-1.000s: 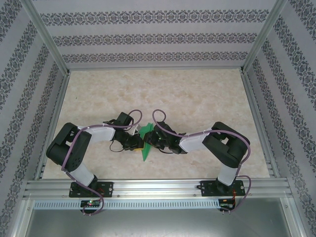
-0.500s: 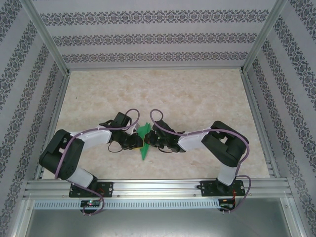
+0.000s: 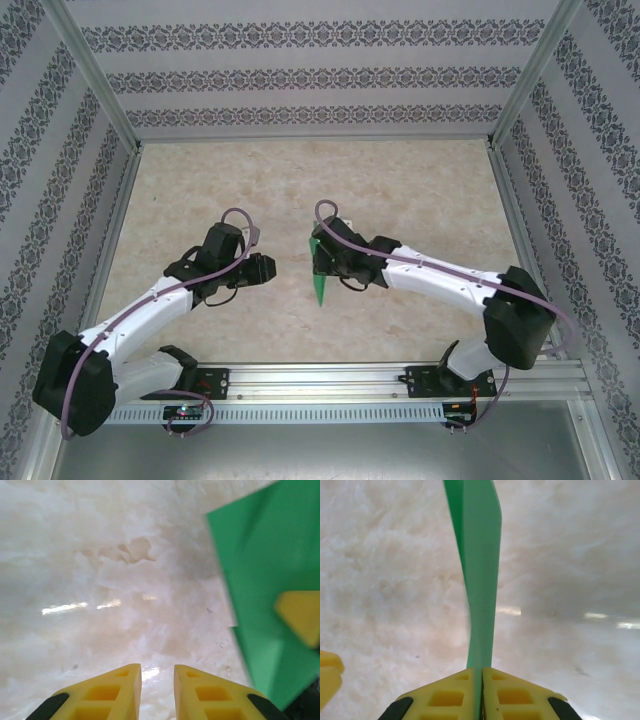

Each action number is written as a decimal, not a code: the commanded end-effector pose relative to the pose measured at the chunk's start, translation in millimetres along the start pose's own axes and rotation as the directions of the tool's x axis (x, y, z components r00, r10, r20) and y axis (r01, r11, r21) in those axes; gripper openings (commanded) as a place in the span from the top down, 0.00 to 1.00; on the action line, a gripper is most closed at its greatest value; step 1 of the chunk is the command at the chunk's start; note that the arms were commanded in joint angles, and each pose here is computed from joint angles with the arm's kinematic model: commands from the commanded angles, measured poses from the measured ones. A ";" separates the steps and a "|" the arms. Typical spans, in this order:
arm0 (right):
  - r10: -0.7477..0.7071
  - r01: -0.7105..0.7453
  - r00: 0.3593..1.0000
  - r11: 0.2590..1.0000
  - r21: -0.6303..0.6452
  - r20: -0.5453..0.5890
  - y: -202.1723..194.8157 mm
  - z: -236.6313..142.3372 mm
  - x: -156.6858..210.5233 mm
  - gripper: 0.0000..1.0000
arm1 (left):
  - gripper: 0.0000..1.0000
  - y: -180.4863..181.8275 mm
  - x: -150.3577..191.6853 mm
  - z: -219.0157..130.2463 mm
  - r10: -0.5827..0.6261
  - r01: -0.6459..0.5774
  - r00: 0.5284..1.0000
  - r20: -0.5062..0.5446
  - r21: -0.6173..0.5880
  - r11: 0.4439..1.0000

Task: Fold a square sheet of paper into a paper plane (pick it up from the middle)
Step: Turn over the paper at the center of the table, then fold the wing for the fifth time at the center of the table.

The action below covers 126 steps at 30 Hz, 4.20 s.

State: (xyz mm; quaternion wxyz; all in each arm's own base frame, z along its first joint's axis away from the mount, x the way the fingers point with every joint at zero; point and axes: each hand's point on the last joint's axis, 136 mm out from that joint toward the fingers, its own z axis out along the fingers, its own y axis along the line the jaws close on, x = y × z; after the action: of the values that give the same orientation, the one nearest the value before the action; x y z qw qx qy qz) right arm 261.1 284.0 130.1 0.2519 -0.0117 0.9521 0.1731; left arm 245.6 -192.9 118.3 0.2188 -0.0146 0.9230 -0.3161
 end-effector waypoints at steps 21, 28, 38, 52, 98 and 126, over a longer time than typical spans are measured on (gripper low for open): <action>-0.341 0.501 0.862 0.684 0.530 -0.374 -4.2 70.9 56.5 0.86 | 0.72 92.9 -8.2 -73.8 -0.123 0.253 0.949 0.290 -0.467 0.847; -0.318 0.406 0.893 0.875 0.264 -0.318 45.9 88.9 78.6 0.64 | 0.69 98.8 -9.3 -93.1 -0.130 0.306 0.917 0.377 -0.457 0.835; -0.149 0.132 0.985 0.976 -0.176 -0.091 72.5 29.3 45.4 0.31 | 0.55 67.2 -15.9 -75.6 -0.093 0.200 0.940 0.328 -0.307 0.931; -0.022 -0.031 0.992 0.910 -0.414 -0.122 28.9 9.0 69.0 0.79 | 0.54 24.0 2.3 -15.1 -0.117 0.122 0.992 0.056 -0.099 0.988; 0.201 -0.285 0.940 0.908 -0.309 -0.275 -51.8 97.6 117.9 0.83 | 0.50 -17.1 45.7 84.7 -0.211 0.207 0.947 -0.244 -0.042 0.977; 0.226 -0.303 0.934 0.912 -0.277 -0.276 -59.0 102.6 122.7 0.82 | 0.65 -40.7 33.5 102.5 -0.181 0.195 0.958 -0.223 0.042 0.980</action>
State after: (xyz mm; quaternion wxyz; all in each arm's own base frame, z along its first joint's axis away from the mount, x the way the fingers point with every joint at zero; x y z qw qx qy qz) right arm 221.4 296.5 17.7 0.1308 0.0290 0.8908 0.4341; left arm 244.8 -276.1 37.8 0.0626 -0.0694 0.9376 -0.3349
